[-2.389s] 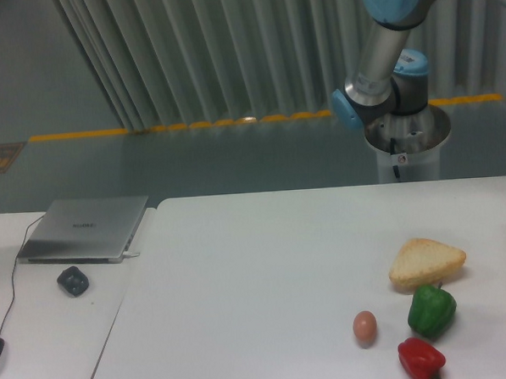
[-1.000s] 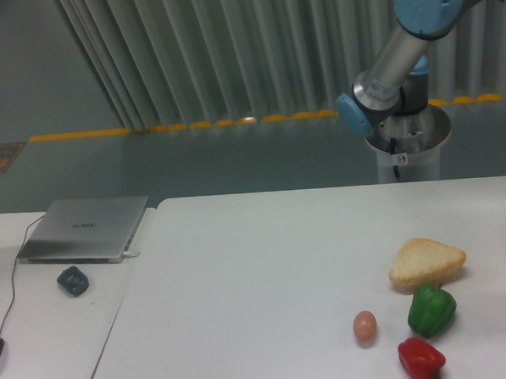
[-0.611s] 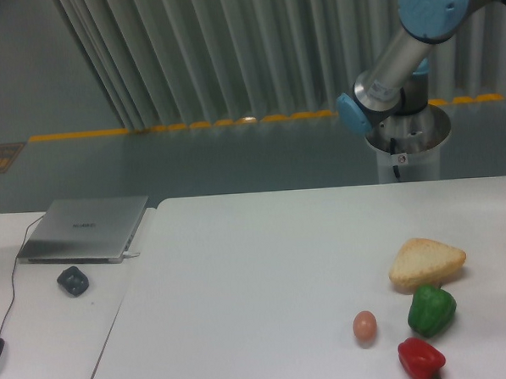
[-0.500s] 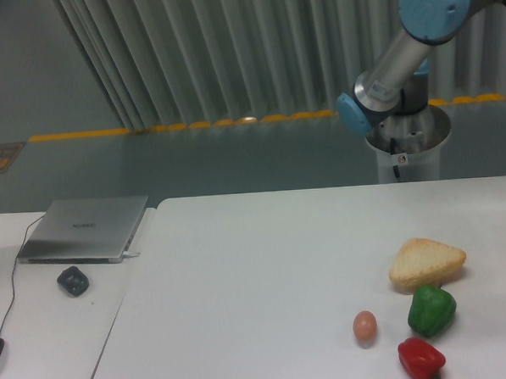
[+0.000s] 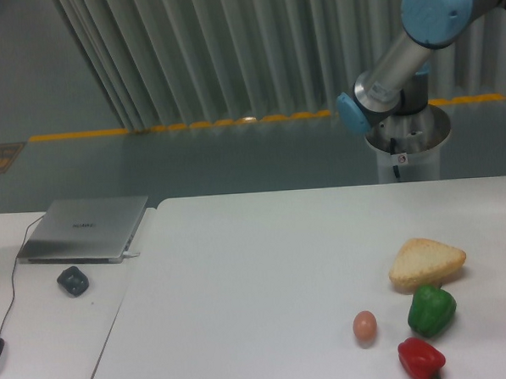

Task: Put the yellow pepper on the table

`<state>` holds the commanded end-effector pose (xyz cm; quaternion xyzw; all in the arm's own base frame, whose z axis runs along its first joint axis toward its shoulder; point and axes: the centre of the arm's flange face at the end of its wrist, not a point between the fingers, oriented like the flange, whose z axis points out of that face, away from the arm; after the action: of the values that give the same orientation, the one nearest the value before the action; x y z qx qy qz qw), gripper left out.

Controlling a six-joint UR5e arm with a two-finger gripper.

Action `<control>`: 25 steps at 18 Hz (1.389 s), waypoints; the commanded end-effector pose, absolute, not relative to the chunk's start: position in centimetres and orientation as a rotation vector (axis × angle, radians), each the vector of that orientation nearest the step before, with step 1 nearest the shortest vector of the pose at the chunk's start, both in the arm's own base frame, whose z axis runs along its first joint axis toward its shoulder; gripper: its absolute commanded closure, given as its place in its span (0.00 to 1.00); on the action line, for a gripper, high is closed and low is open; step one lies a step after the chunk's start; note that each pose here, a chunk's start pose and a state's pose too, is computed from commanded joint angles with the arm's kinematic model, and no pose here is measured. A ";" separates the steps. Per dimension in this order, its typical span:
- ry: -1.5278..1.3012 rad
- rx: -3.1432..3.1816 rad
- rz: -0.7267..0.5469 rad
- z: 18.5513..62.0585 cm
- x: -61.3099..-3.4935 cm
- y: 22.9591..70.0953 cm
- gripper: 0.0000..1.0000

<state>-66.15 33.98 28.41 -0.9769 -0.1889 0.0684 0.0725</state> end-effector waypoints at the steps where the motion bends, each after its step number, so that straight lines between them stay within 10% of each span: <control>1: -0.559 -2.938 0.204 28.4 -65.9 34.1 0.35; 7: -0.523 -2.930 0.240 31.2 -65.1 34.8 0.64; 16: -0.415 -2.957 0.117 40.4 -59.6 37.8 0.63; 25: 0.412 -2.955 0.059 42.2 -53.0 42.7 0.61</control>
<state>-53.05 42.67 42.24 -0.9872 0.1377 0.0196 0.0785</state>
